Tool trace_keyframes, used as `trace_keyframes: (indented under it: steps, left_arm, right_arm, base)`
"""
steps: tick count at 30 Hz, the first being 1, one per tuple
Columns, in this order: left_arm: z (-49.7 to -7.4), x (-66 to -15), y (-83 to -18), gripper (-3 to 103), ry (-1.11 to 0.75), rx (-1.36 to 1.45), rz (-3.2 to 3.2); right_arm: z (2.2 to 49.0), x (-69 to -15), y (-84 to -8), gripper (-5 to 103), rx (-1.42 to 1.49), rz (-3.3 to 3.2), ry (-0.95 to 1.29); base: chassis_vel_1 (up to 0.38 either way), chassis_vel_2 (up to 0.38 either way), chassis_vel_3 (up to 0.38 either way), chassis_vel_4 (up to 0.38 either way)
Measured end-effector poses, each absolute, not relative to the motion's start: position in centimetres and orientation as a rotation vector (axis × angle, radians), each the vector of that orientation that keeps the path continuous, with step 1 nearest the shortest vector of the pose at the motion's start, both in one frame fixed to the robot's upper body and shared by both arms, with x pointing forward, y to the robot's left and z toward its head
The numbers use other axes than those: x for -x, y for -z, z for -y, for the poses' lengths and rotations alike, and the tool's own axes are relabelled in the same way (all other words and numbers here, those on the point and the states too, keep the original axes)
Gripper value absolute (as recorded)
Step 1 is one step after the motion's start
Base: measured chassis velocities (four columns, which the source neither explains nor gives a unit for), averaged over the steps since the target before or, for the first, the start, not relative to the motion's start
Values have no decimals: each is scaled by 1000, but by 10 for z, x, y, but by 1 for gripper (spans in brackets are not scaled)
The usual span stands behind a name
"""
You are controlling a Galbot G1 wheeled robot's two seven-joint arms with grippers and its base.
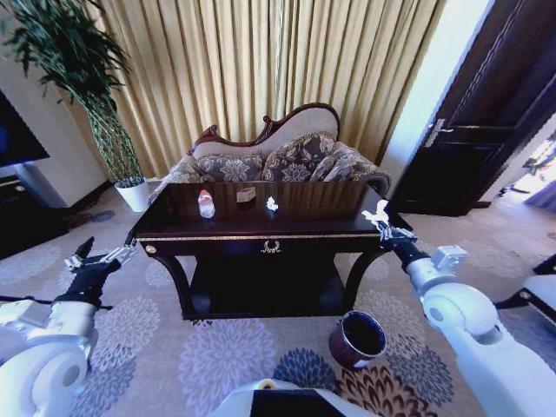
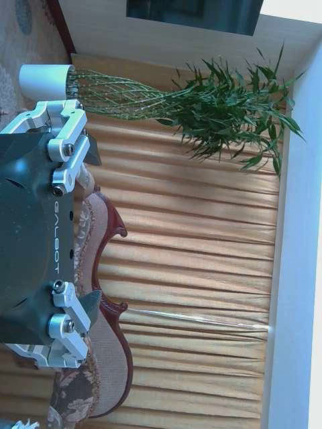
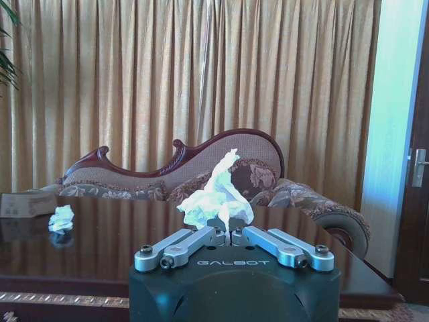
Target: Move to the front of the table and place the trash on the table into the trash bin.
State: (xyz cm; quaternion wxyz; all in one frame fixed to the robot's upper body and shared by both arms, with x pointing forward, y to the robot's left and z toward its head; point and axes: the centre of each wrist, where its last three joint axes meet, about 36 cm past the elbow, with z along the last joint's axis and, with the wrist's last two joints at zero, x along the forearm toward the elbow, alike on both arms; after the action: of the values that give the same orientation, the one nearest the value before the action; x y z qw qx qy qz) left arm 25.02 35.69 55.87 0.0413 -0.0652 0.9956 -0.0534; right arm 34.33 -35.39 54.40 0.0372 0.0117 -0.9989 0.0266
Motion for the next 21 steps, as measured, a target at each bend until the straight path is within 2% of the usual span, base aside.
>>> trace_keyframes:
  steps: [11, 17, 21]
  left_arm:
    - [-359, -251, -556, 100, 167, 205, -3048]
    - [-358, -252, -556, 100, 167, 199, -3049]
    - [-358, -251, -556, 100, 172, 198, -3047]
  right_arm:
    - [353, -347, -534, 0, -42, 3076, -59]
    - [356, -351, -508, 0, -9, 3026, -32]
    - [364, -351, -465, 0, 52, 2951, -32]
  base:
    - [138, -152, -152, 138]
    - [23, -16, -25, 17]
    - [0, 0, 0, 0]
